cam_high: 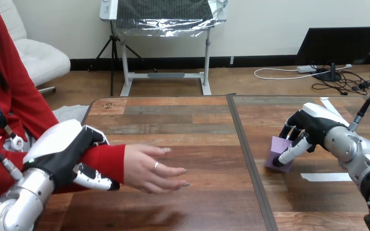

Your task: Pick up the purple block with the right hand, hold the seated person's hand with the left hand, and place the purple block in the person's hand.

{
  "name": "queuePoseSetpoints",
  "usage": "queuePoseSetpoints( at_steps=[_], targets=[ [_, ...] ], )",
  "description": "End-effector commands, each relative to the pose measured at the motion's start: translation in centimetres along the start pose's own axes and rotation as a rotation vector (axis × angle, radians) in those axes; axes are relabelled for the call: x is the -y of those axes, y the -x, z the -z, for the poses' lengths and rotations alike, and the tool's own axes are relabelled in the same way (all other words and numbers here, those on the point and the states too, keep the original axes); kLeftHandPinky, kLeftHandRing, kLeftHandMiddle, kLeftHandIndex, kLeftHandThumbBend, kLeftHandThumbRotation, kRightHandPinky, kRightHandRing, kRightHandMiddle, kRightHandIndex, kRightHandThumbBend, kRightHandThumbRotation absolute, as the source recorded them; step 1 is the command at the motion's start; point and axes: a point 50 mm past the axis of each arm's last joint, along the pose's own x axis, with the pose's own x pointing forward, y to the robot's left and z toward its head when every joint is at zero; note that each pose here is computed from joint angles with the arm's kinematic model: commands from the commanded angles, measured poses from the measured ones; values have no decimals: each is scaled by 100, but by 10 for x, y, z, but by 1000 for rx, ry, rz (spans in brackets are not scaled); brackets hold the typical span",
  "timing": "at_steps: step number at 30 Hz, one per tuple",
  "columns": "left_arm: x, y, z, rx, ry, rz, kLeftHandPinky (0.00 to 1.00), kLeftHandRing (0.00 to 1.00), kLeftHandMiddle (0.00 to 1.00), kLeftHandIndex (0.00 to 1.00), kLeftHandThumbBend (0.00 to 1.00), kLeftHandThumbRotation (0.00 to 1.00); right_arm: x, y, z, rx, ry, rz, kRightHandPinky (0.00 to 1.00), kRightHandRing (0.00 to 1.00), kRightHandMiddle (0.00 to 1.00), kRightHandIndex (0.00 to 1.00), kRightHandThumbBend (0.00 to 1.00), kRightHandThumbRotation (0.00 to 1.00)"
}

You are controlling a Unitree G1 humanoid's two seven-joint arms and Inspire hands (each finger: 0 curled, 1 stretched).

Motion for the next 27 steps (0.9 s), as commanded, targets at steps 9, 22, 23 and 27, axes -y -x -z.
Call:
queuePoseSetpoints(
  at_steps=[9,22,23,27],
  targets=[
    [-58,-9,-28,139,-47,-208,25,32,42,41,78,0,31,-2,-34,125,-24,114,47,50,54,53,79,0],
    [-66,-16,-36,146,-27,-225,24,31,41,42,77,0,34,-2,-43,169,-34,124,47,50,54,52,78,0],
    [-66,-16,-37,148,-26,-227,24,31,41,42,77,0,34,-2,-44,174,-37,123,47,50,54,52,78,0],
    [-66,-19,-37,153,-19,-229,24,31,41,42,76,0,35,-1,-47,194,-44,130,46,48,52,51,78,0]
  ],
)
